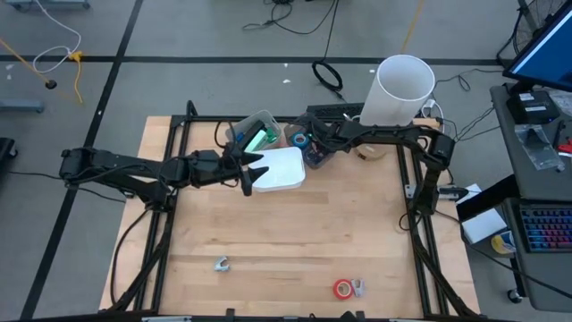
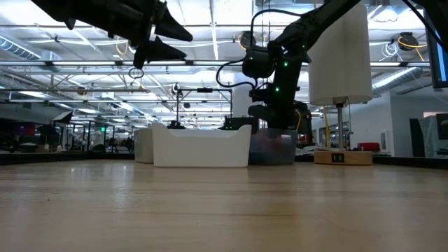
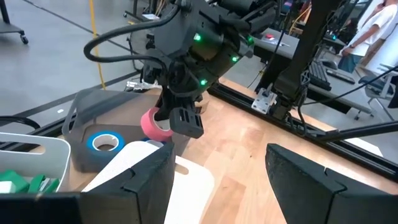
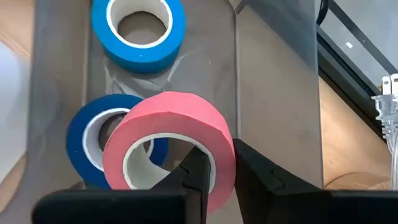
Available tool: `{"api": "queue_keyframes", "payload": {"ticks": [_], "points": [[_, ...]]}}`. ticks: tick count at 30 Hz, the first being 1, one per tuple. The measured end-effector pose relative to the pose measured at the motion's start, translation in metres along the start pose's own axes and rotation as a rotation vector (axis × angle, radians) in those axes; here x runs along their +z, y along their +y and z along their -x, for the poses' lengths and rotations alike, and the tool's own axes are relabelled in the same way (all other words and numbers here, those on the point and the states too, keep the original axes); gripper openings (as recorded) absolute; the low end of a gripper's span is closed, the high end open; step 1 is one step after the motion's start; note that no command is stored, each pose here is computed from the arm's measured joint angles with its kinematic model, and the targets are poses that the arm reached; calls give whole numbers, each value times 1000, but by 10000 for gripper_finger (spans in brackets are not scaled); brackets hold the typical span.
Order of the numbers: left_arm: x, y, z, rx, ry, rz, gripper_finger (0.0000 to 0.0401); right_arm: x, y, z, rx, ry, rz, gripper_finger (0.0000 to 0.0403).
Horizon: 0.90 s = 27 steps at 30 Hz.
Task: Pick and place Stapler, Stapler remover, tape
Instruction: Put the pink tape into the black bin
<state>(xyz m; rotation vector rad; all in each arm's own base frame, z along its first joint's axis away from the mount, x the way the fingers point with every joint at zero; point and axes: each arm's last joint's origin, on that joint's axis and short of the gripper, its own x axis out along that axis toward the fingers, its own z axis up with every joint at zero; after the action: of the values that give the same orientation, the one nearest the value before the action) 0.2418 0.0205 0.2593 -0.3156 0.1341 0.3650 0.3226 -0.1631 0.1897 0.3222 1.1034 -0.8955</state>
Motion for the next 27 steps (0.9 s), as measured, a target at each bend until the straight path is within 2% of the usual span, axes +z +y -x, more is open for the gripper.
{"api": "queue_keyframes", "payload": {"ticks": [7, 22, 27], "points": [[-2, 0, 0, -18, 22, -9, 248, 0, 0, 0, 5, 1, 1, 51], [-2, 0, 0, -19, 28, -8, 248, 0, 2, 0, 50, 11, -4, 113], [-2, -1, 0, -57, 41, -10, 248, 2, 0, 4, 42, -9, -23, 128]]}}
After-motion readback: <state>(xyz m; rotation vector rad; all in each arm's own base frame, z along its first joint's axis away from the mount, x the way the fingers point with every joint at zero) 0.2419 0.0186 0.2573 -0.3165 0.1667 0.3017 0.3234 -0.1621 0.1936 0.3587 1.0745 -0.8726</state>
